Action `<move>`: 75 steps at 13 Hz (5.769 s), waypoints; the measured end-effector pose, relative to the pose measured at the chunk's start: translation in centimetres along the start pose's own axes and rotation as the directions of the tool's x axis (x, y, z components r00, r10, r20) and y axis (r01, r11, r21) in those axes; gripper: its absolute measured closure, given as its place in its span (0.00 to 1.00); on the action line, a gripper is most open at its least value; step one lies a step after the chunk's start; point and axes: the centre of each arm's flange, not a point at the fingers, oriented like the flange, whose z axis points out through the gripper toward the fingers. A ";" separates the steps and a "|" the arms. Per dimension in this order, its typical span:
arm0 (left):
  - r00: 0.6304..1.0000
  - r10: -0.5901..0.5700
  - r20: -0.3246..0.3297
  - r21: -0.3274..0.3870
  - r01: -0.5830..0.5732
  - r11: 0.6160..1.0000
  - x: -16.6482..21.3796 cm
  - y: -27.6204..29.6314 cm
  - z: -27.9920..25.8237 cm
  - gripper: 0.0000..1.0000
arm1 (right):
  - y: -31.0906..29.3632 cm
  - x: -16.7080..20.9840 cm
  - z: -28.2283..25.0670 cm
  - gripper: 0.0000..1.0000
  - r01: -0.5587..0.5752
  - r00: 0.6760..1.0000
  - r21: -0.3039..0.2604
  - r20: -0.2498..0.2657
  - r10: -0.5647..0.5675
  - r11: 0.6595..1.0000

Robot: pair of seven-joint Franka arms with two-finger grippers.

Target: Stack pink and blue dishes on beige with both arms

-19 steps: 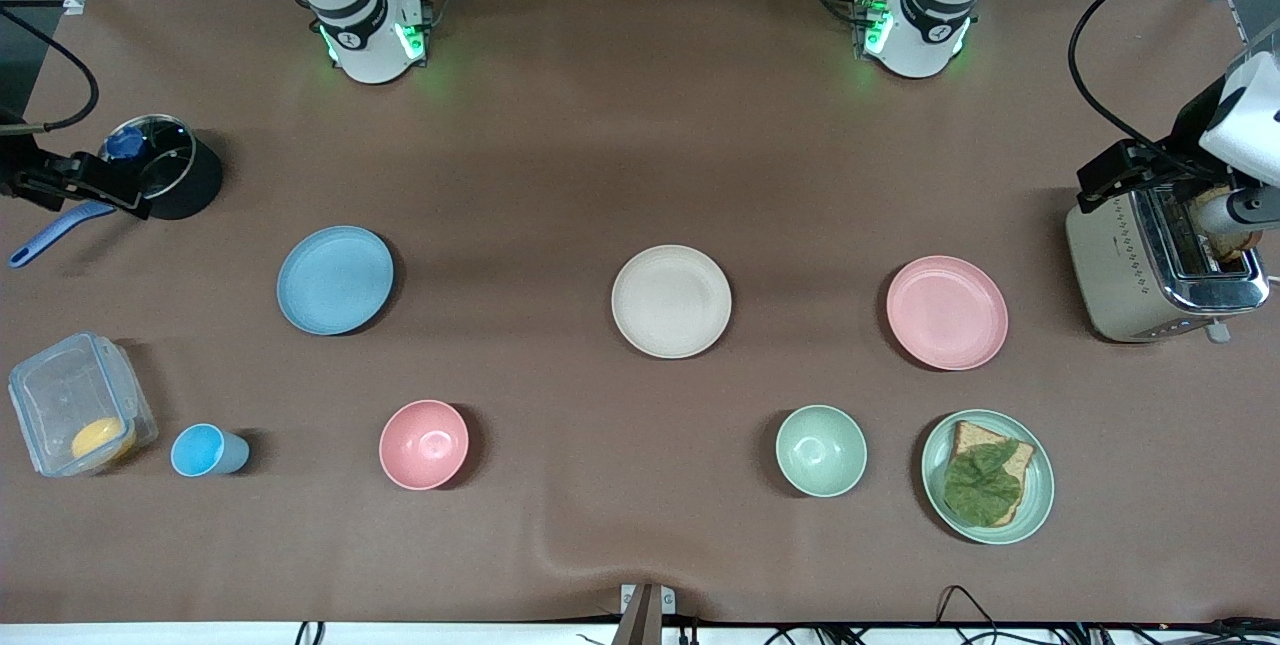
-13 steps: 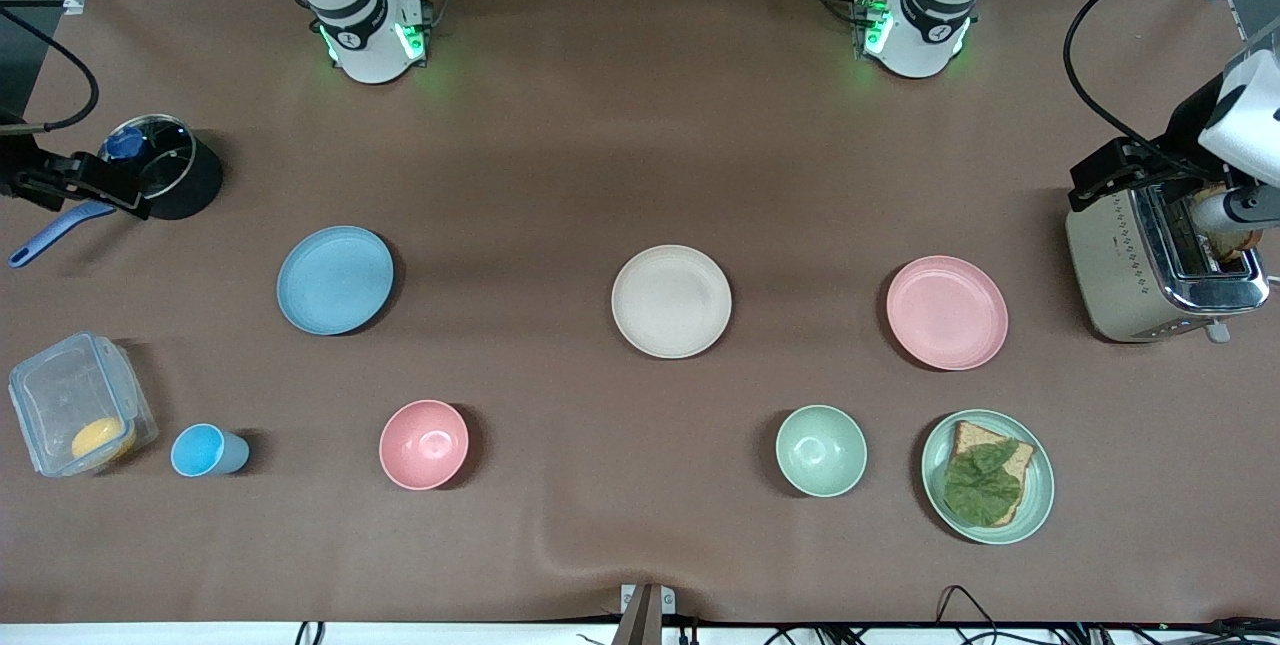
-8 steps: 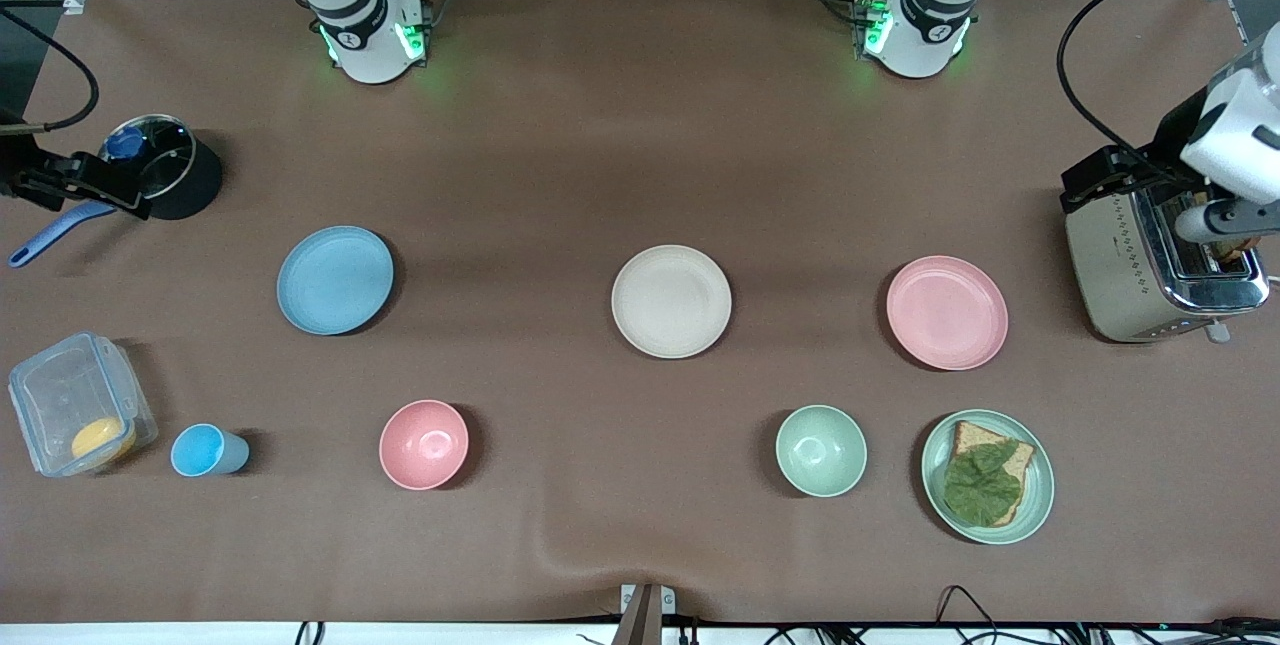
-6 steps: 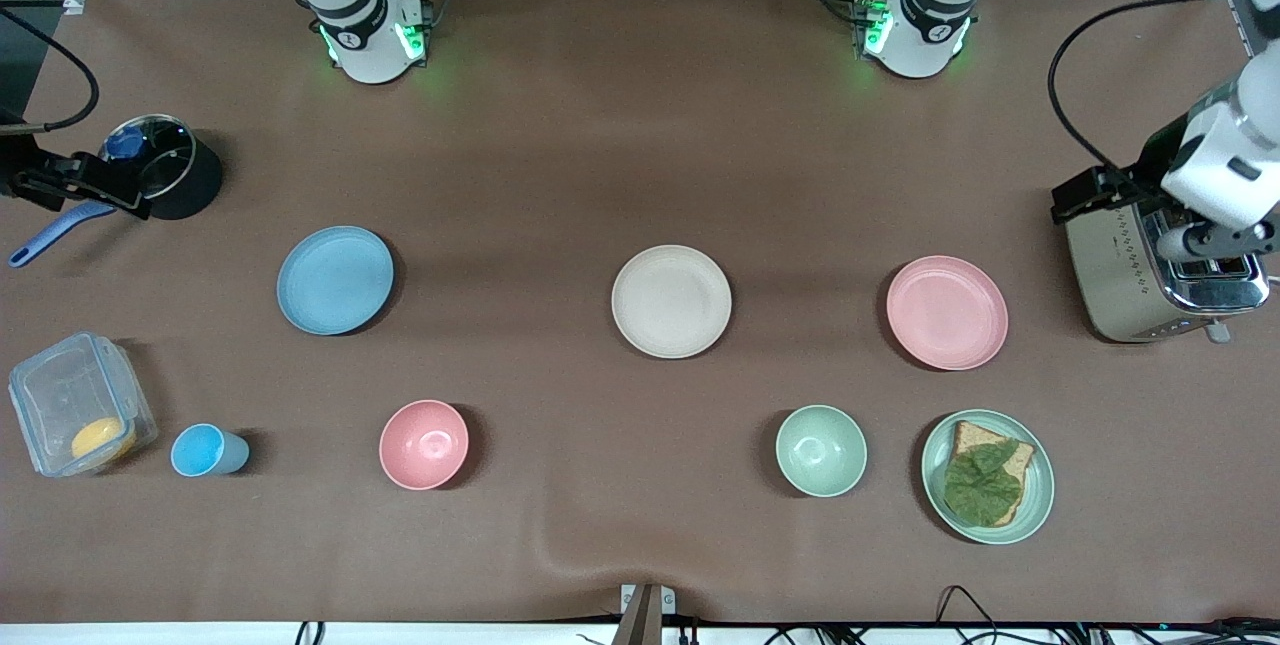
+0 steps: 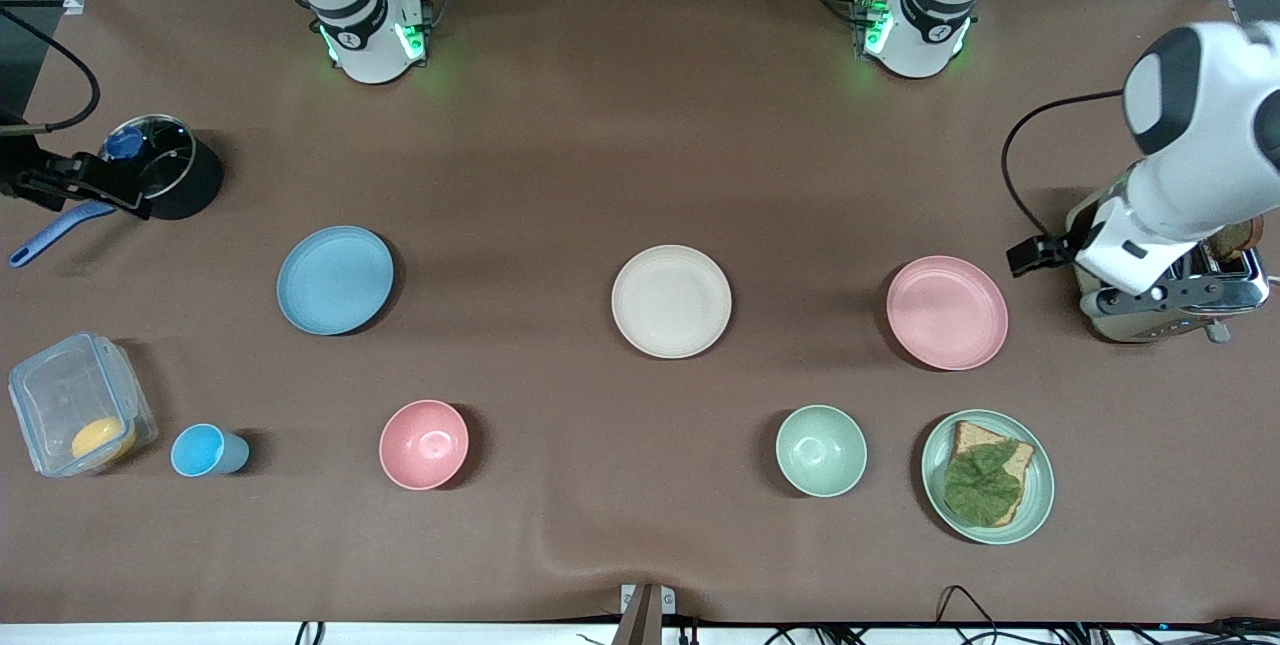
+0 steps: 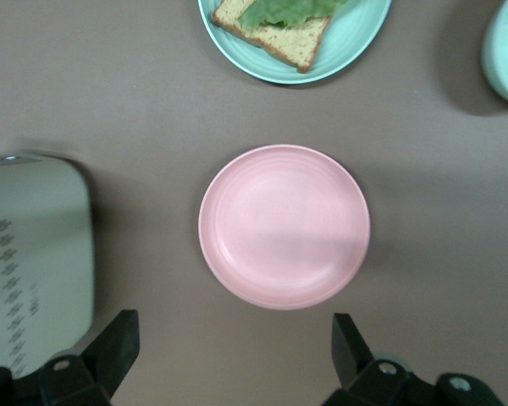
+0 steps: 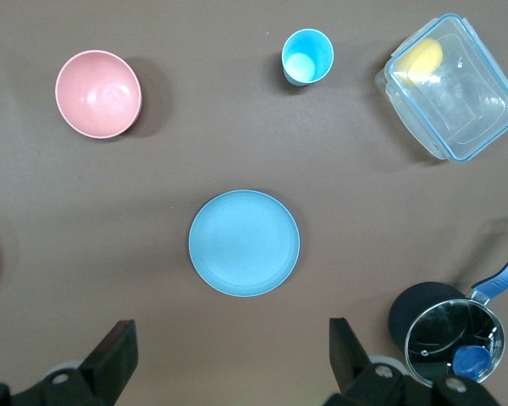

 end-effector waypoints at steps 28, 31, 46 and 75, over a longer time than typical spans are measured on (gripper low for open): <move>0.983 -0.180 0.037 -0.080 0.183 0.980 -1.1 -7.8 22.7 0.87 | 9.8 2.6 37.4 0.00 0.134 0.971 0.036 0.196 -0.138 0.990; 0.977 -0.207 0.043 -0.131 0.211 0.969 -0.9 -6.2 22.3 0.89 | 9.6 2.6 40.2 0.00 0.149 0.963 0.049 0.221 -0.156 0.988; 0.982 -0.100 0.161 -0.331 0.149 0.932 -4.7 22.8 11.5 0.95 | 7.8 1.8 45.4 0.79 0.171 0.934 0.109 0.299 -0.196 0.979; 0.980 -0.081 0.180 -0.379 0.145 0.914 -8.2 32.2 19.6 0.79 | 4.5 7.0 33.3 0.96 0.149 0.880 0.261 0.405 -0.249 0.954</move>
